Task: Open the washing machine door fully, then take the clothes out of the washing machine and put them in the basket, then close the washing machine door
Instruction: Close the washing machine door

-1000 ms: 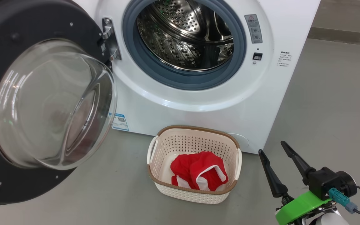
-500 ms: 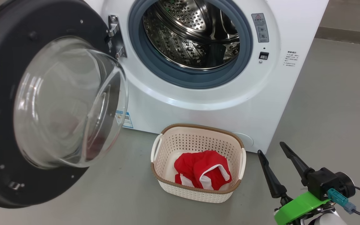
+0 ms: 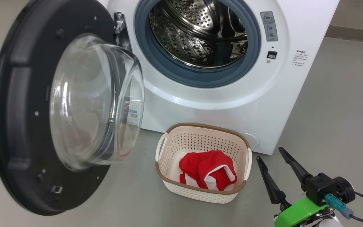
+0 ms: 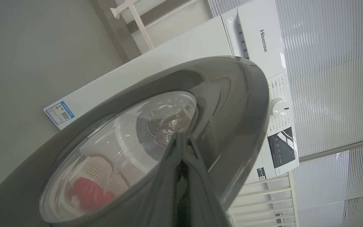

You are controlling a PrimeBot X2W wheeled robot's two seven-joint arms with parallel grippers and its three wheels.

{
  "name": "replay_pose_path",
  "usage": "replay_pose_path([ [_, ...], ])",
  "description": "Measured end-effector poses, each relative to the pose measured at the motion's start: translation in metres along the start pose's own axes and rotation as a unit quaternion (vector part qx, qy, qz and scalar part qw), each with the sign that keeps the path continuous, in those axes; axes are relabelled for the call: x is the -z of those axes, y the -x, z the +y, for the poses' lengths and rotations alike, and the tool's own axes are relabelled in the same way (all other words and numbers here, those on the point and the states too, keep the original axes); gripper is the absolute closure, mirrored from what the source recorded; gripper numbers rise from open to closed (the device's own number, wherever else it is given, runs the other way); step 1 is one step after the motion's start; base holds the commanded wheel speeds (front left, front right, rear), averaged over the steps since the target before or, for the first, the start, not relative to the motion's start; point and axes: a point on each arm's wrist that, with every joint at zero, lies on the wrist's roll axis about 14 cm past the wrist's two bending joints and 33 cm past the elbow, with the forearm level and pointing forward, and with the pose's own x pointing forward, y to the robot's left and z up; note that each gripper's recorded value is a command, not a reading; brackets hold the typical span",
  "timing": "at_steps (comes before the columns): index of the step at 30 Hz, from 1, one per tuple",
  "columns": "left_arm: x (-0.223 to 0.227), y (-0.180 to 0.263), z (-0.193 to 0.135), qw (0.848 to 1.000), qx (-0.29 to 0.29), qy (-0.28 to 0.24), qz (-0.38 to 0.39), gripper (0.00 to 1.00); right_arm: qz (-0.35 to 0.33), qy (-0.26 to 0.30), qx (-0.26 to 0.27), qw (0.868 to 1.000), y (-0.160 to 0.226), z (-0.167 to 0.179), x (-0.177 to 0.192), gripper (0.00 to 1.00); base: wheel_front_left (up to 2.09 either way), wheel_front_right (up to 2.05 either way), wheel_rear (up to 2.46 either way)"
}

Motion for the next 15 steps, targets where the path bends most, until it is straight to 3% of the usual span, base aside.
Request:
replay_pose_path([
  [15,0.045,0.009,-0.012,0.999,0.029,0.009,0.04,1.0,0.001,-0.001,0.012,1.0,0.006,-0.005,0.0,0.0,0.0,0.0,0.0],
])
